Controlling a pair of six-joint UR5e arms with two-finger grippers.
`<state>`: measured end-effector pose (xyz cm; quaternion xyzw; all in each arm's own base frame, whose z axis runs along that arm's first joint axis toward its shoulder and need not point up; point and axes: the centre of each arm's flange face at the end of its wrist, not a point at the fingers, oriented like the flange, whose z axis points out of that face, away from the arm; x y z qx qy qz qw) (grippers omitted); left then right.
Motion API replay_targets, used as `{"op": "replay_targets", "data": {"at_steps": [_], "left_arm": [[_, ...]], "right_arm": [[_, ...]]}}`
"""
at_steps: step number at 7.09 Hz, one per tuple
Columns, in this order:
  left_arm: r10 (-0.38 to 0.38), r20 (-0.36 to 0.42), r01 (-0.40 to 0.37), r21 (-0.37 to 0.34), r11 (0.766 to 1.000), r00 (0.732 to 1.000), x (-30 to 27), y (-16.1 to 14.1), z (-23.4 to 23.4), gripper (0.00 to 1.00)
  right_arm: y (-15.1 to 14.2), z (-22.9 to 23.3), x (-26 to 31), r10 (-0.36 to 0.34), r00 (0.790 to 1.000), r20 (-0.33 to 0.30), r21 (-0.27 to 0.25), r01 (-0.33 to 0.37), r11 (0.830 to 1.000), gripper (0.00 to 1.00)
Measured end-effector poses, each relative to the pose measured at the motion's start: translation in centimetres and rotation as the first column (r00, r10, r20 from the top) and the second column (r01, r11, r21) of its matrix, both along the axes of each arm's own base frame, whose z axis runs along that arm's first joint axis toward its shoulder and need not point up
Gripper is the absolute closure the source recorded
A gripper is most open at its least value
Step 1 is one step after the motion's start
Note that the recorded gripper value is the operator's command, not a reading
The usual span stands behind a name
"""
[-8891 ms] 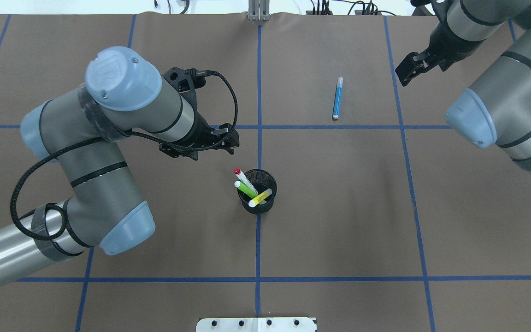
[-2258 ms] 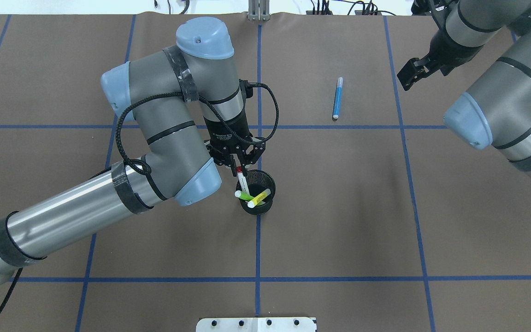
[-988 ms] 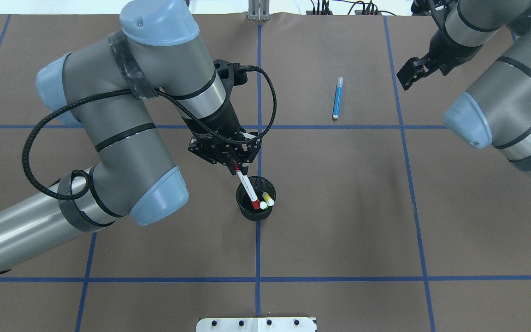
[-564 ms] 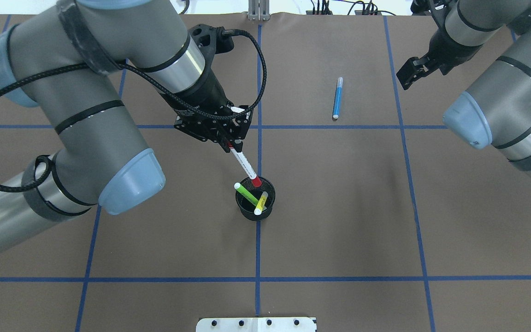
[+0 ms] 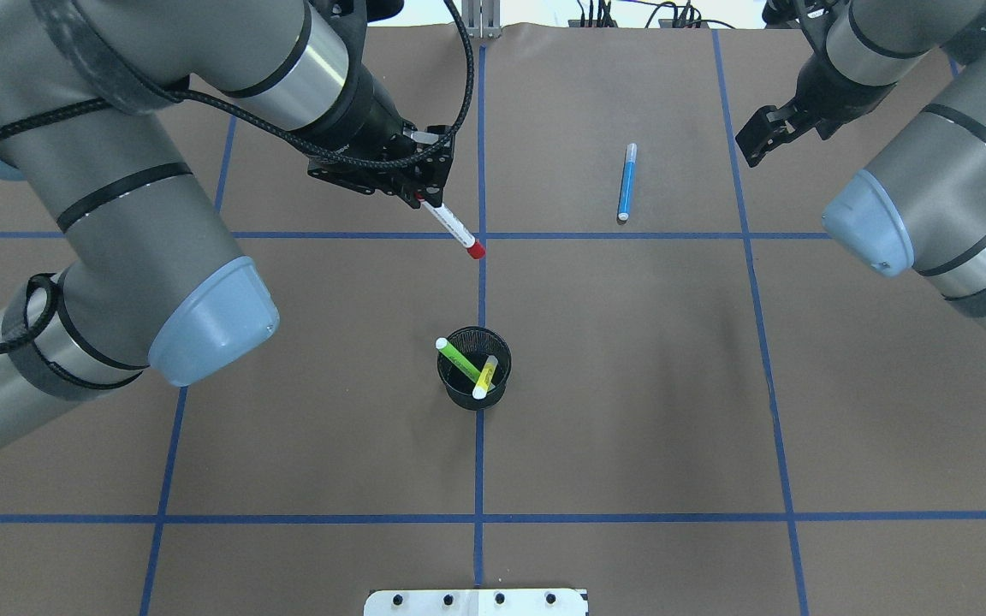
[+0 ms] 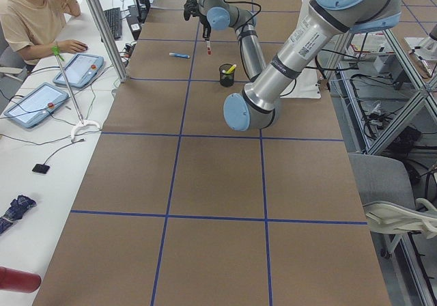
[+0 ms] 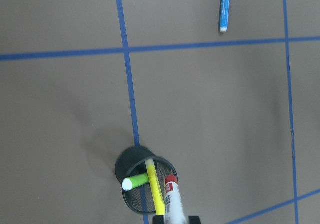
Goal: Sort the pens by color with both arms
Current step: 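Carry the white marker beside the blue marker with the left gripper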
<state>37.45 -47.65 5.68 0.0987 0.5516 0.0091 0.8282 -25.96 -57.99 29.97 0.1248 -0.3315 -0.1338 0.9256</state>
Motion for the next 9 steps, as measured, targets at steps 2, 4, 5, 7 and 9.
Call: {"op": "replay_targets", "data": {"at_steps": [2, 4, 5, 7, 9], "left_arm": [[-0.143, -0.075, 0.147, 0.049, 0.988, 0.987, 1.5, -2.1, 1.6, 1.0], [-0.281, -0.154, 0.298, 0.099, 0.949, 0.947, 7.0, -3.8, 4.1, 1.0], [-0.34, -0.184, 0.365, 0.12, 0.923, 0.922, 10.2, -4.4, 5.4, 1.0], [-0.451, -0.199, 0.478, 0.122, 0.87, 0.87, 16.6, -6.7, 6.5, 1.0], [-0.537, -0.153, 0.555, 0.127, 0.822, 0.83, 22.6, -8.4, 4.9, 1.0]], "right_arm": [[0.0, 0.0, 0.0, -0.001, 1.0, 0.001, -0.001, 0.001, 1.0, 0.01], [0.0, 0.0, 0.0, -0.001, 1.0, 0.003, -0.002, 0.001, 1.0, 0.01], [0.0, -0.1, 0.0, -0.002, 1.0, 0.003, -0.002, 0.002, 1.0, 0.01], [0.0, -0.2, 0.0, -0.002, 1.0, 0.005, -0.001, 0.002, 1.0, 0.01], [0.0, -0.2, 0.0, -0.002, 1.0, 0.005, 0.0, 0.002, 1.0, 0.01]]}}
